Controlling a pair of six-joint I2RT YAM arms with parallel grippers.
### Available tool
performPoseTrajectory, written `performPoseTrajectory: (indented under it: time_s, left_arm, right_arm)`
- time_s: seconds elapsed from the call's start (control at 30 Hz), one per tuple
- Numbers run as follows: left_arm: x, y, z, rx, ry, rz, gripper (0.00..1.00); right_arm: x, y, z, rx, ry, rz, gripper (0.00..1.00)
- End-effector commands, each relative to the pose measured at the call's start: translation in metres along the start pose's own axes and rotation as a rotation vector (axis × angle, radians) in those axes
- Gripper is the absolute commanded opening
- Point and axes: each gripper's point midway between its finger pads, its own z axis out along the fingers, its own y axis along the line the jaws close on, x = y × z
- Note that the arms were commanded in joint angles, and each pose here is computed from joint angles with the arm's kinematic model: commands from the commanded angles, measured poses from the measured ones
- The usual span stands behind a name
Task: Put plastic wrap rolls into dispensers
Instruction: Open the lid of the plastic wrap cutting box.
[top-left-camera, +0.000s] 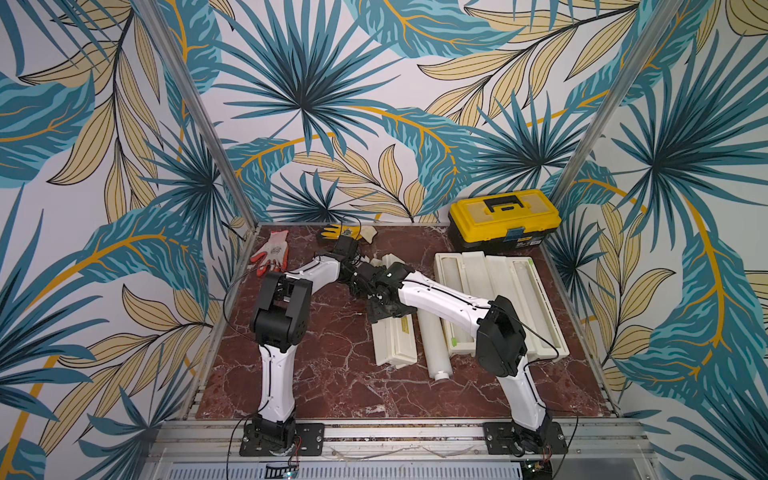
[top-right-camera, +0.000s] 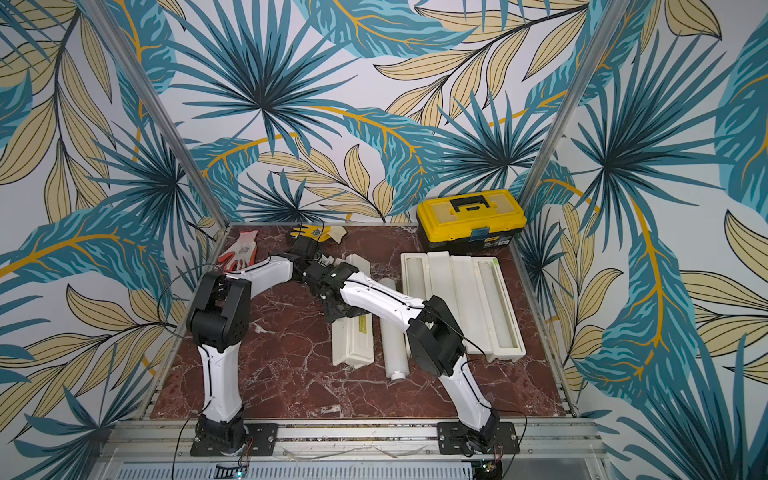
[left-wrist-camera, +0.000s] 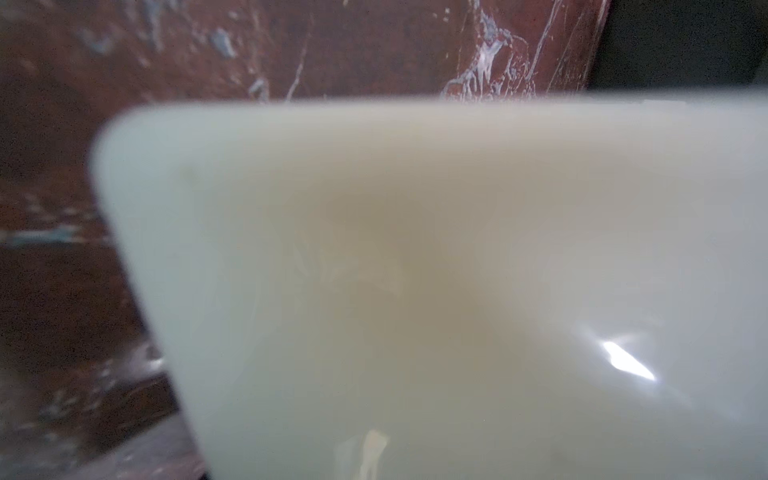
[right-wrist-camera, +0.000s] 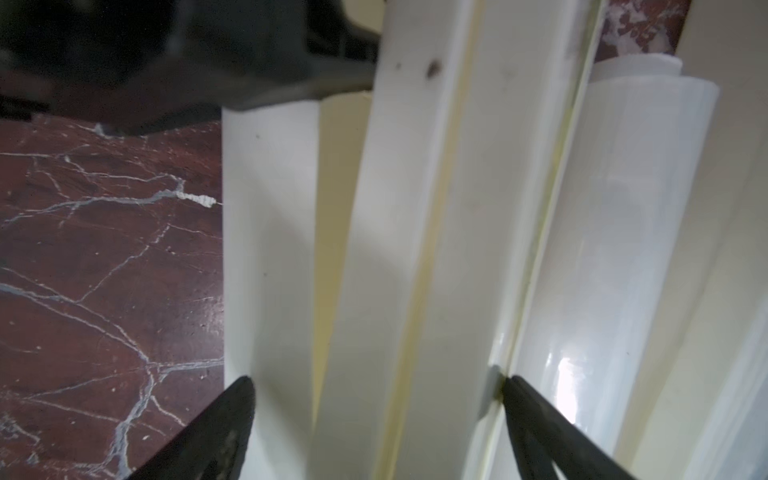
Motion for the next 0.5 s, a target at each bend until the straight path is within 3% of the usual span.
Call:
performPoseTrajectory:
  time_s: [0.0,0.13,0.47]
  left_arm:
    - [0.003,0.015,0.000,-0.049,-0.014,-0.007,0.41]
    - [0.004,0.022,0.003,-0.067,-0.008,-0.005,0.40]
    - [0.006,0.036,0.005,-0.101,0.000,-0.004,0.39]
  right_arm:
    - [0.006,-0.039,-0.011,0.206,-0.005,-0.078,0.86]
    - [0.004,-0.048,-0.023,0.226,-0.024,-0.083,0.77]
    - [0.002,-0.062,-0.035,0.271,-0.044,-0.100,0.65]
